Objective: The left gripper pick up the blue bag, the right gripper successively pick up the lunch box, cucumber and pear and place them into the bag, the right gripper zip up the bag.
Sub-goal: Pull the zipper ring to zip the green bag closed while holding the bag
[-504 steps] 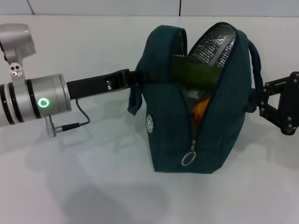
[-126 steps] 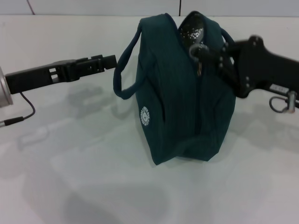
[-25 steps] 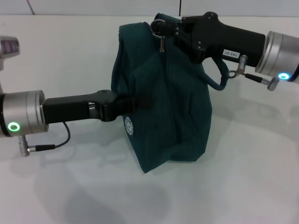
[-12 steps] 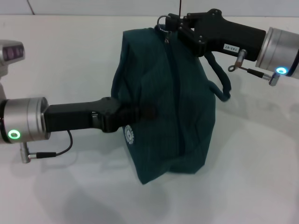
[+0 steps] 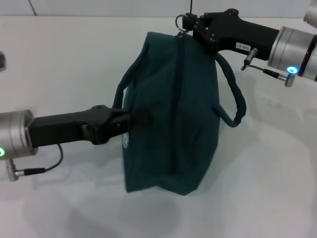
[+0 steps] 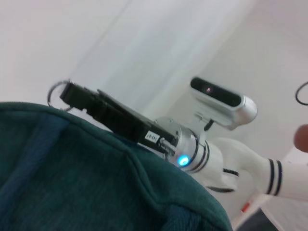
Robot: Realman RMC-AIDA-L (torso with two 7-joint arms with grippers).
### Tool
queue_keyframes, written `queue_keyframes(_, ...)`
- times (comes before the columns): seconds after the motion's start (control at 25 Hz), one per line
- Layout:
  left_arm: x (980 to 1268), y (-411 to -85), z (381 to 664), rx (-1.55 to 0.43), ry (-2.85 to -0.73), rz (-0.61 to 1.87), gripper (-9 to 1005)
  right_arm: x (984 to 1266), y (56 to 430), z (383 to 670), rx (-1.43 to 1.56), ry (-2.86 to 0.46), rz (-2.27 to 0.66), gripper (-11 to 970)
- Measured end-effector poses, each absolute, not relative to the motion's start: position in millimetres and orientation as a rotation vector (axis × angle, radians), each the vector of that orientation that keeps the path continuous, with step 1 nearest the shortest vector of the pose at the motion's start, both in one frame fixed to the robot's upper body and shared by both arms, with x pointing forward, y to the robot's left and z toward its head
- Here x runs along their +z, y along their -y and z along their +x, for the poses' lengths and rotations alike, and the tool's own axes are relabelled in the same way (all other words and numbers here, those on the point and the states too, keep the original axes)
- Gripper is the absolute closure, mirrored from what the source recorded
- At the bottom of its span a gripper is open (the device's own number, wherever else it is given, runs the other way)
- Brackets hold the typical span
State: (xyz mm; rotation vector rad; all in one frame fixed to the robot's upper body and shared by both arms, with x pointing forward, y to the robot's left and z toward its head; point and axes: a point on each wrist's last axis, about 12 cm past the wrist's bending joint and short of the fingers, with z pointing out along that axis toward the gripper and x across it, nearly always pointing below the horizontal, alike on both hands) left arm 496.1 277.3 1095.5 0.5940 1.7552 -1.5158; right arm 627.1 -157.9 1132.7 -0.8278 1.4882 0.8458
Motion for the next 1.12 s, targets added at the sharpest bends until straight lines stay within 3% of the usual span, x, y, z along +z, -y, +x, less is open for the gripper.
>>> queue_keyframes(0.36,1082,-308,497,-1.317,-1.823,0.393,940,1130,165,622,0.835,-1.487,-0.804,876)
queue_keyframes(0.76,1070,-318,504,-1.156,-1.887,0.31,940,1134,177,612,0.83,-1.439,-0.79,872)
queue_keyframes(0.84,1071,-321,506,-1.134,-1.89,0.308,765,1133,180,609,0.825,-1.435,-0.783,872)
queue_keyframes(1.12,1082,-331,511,-1.109,-1.83,0.28,617,1134,191,603,0.779,-1.407,-0.764,869)
